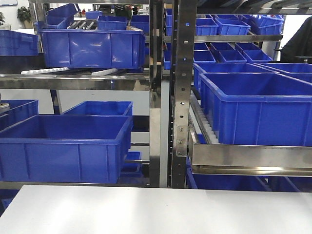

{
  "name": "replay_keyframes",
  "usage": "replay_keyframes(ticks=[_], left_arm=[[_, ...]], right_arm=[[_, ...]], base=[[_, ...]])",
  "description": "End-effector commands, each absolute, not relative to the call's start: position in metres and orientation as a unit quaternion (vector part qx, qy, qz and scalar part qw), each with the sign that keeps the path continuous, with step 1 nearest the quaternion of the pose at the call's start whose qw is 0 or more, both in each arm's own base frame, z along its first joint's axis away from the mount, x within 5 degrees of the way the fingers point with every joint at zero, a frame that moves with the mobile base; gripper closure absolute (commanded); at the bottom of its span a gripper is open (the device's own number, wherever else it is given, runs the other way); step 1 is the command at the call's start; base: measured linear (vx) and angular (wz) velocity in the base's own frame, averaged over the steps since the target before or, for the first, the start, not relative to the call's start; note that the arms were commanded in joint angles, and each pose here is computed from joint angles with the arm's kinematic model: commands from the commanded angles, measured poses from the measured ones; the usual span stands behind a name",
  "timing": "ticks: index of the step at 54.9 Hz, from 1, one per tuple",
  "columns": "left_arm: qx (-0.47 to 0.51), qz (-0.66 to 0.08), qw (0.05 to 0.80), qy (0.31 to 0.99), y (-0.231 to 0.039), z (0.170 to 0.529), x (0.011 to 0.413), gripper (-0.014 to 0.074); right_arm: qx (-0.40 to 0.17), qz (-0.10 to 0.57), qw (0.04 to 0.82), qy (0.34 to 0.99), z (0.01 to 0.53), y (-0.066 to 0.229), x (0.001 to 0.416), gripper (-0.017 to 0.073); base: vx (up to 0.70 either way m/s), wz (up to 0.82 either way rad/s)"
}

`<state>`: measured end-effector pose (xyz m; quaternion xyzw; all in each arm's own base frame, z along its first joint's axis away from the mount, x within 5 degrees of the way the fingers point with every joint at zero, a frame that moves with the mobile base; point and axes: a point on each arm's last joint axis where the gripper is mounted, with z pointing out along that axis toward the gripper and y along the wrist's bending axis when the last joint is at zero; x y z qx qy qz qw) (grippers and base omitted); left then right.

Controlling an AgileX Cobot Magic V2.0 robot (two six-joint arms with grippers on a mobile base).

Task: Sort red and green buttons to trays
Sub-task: 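Close the left gripper on the green button and lift it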

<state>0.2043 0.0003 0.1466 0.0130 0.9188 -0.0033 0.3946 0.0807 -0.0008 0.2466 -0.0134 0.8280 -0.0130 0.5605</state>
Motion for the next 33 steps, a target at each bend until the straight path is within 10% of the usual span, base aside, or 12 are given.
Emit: replay_keyframes(ticks=[1, 33], left_arm=[[0.009, -0.009, 0.445, 0.895, -0.001, 0.155, 0.218, 0.0004], [0.009, -0.014, 0.402, 0.915, -0.001, 0.120, 0.226, 0.0120]], right_arm=[[-0.017, -0.013, 0.599, 0.800, 0.263, 0.000, 0.085, 0.0375], [0.058, 0.010, 0.498, 0.865, 0.243, -0.003, 0.085, 0.0137]], base=[[0.00, 0.00], [0.00, 0.00]])
